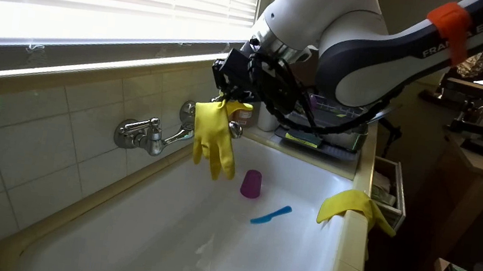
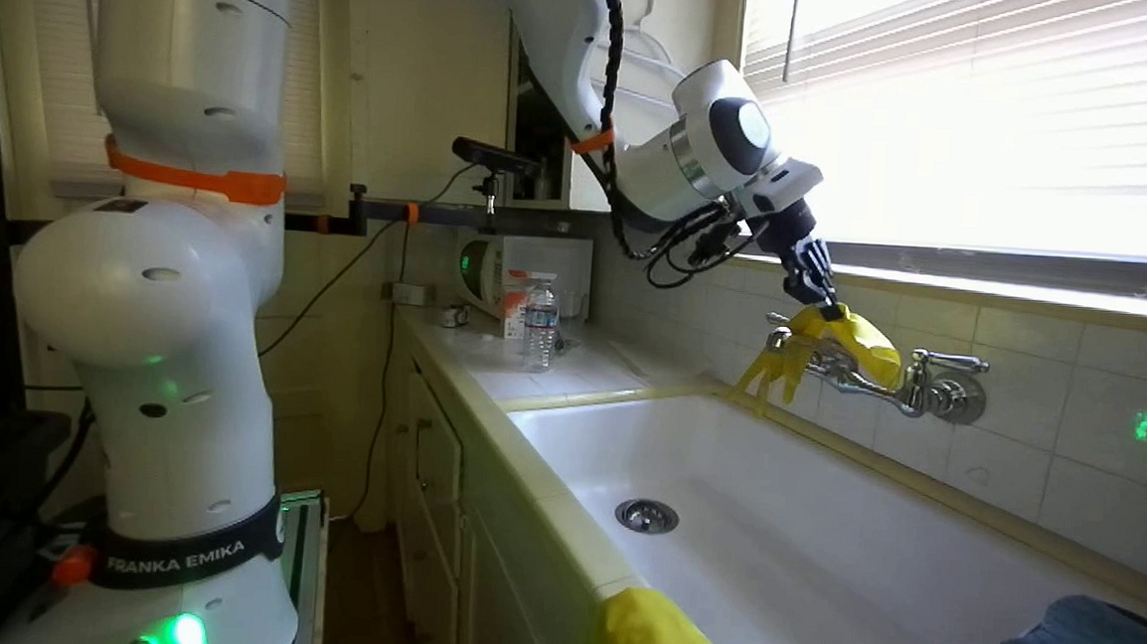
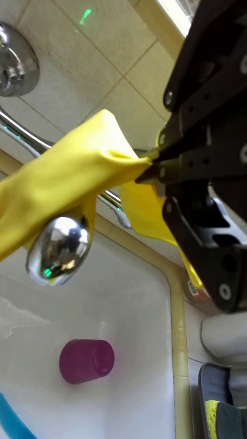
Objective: Put a glove on the tap
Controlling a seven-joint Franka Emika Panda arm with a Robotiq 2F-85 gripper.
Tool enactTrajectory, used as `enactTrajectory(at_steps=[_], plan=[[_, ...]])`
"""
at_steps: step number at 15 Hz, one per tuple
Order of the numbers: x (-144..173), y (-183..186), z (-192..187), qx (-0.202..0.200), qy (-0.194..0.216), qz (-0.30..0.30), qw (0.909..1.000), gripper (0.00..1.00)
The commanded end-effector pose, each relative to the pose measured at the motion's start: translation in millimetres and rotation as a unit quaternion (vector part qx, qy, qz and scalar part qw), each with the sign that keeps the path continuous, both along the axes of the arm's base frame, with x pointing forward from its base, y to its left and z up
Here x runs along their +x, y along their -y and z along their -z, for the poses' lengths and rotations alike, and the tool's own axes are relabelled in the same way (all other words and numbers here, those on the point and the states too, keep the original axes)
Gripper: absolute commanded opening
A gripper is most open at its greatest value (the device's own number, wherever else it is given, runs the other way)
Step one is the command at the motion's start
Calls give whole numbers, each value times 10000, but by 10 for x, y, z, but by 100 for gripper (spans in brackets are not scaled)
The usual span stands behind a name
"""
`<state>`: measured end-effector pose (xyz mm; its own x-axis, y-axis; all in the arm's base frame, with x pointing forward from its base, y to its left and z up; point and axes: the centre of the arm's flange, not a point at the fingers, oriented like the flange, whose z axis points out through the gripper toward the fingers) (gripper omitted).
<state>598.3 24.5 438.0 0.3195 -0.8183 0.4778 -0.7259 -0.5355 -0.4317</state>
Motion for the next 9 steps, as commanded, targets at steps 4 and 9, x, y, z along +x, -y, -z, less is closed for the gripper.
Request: enactTrajectory(at_steps=[4,9], plan=[[56,31,297,210,-139,225,9994,1],[65,176,462,368,-212,510,9978,1]])
